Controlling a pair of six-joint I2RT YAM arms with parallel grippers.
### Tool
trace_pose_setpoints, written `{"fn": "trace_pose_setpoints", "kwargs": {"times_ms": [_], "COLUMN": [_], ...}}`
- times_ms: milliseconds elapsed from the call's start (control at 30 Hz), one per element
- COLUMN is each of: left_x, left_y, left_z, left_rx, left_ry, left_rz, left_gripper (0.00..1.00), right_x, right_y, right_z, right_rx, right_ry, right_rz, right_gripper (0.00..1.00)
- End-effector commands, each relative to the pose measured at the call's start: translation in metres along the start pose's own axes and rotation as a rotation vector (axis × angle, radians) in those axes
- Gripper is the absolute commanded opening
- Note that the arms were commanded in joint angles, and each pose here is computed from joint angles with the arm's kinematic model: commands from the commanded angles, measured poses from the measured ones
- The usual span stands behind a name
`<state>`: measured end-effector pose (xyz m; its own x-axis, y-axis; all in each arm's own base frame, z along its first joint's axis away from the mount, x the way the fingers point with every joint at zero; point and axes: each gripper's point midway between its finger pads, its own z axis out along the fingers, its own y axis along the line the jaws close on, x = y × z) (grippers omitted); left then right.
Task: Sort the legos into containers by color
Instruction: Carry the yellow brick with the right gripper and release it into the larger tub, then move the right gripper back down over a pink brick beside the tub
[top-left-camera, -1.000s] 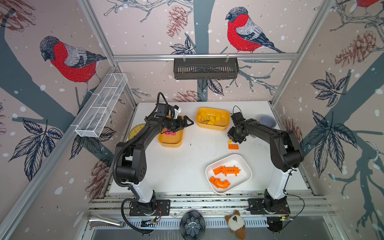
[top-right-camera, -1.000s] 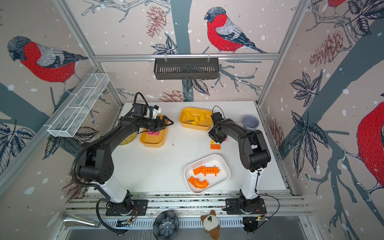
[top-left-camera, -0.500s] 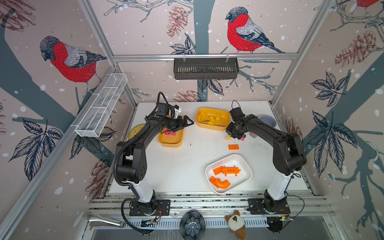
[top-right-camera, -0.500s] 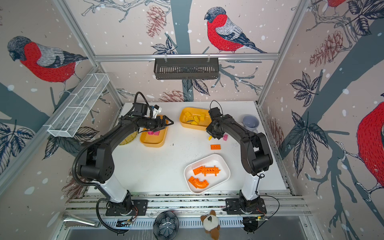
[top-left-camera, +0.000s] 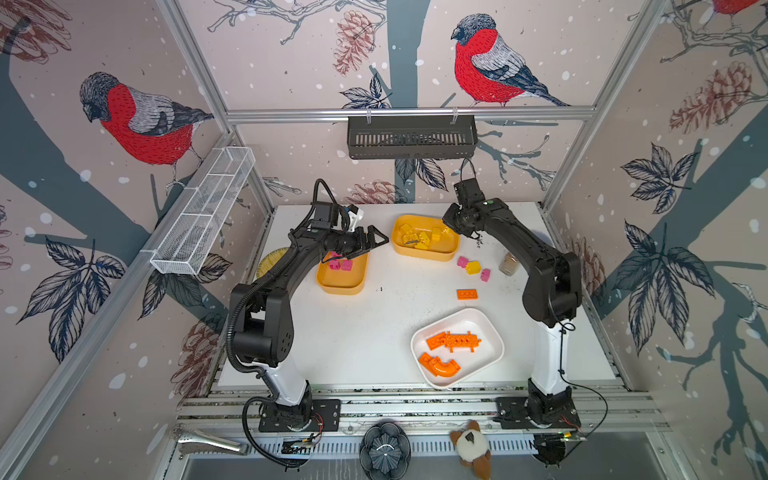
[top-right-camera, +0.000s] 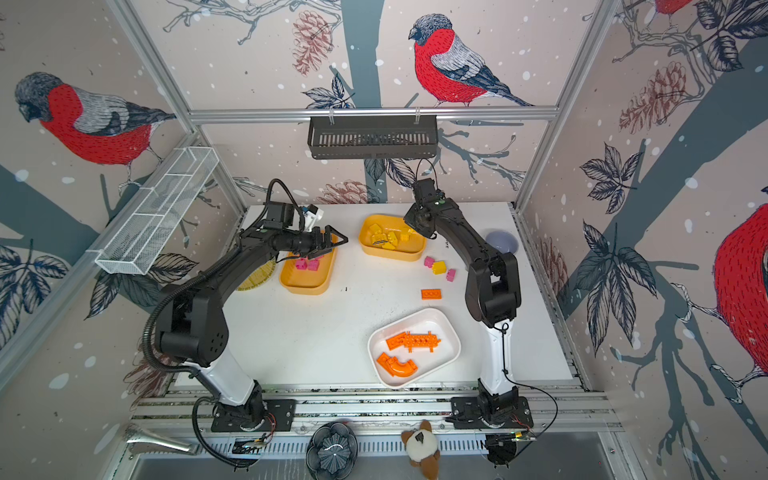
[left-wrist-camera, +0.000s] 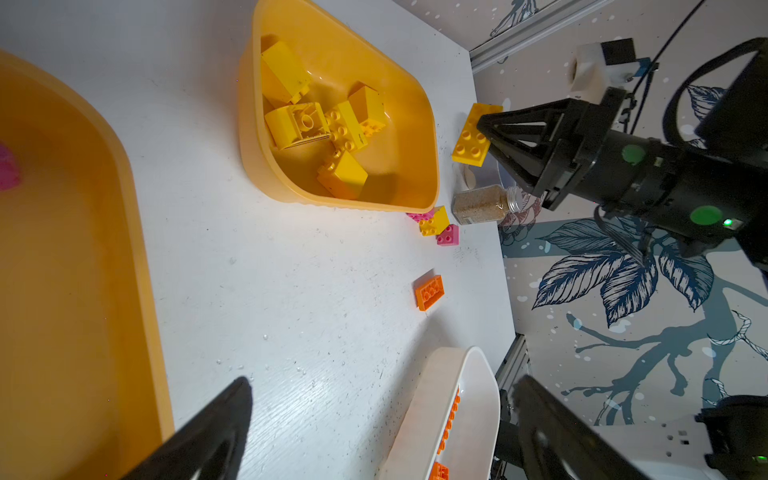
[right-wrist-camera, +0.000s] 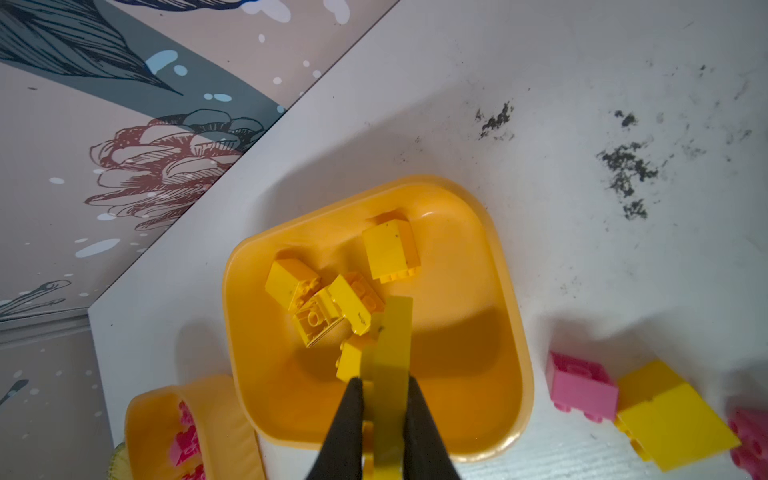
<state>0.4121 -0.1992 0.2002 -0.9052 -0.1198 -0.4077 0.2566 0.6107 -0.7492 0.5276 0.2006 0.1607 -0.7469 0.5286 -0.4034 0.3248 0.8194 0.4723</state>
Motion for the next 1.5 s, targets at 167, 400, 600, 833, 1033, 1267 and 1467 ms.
{"fn": "trace_pose_setpoints", "kwargs": {"times_ms": [167,400,600,833,1033,1267,1467], "left_x": [-0.005,-0.005,-0.004,-0.003,-0.006,-0.009,-0.006], "left_y": [-0.009,-0.007,-0.006,-0.004,-0.006,-0.009,-0.009], "left_z": [-0.006,-0.006,-0.005,-0.002,0.0,-0.001,-0.004], "left_rx": [0.013,0.003,0.004,0.009,0.021,0.023,0.01], "left_ry": [-0.025,-0.027,-0.024,-0.017,-0.015,-0.016,-0.008], "left_rz": [0.022,0.019,0.012,0.005,0.006,0.004,0.009], "left_gripper": [0.97,0.97,0.97,0.97,0.97,0.97,0.97], "right_x": [-0.01,-0.004,0.004,0.038,0.054,0.065,0.058], "right_y": [-0.003,-0.007,-0.018,-0.042,-0.077,-0.104,-0.118], "right_z": [0.04,0.045,0.017,-0.024,-0.036,-0.017,0.004], "right_rx": [0.051,0.064,0.091,0.029,0.01,0.001,0.031], "right_ry": [-0.008,0.031,0.067,0.144,0.171,0.194,0.145], "right_rz": [-0.082,-0.101,-0.157,-0.464,-0.757,-1.044,-1.176], "right_gripper": [0.24,0.43,0.47,0.61,0.65,0.59,0.57]}}
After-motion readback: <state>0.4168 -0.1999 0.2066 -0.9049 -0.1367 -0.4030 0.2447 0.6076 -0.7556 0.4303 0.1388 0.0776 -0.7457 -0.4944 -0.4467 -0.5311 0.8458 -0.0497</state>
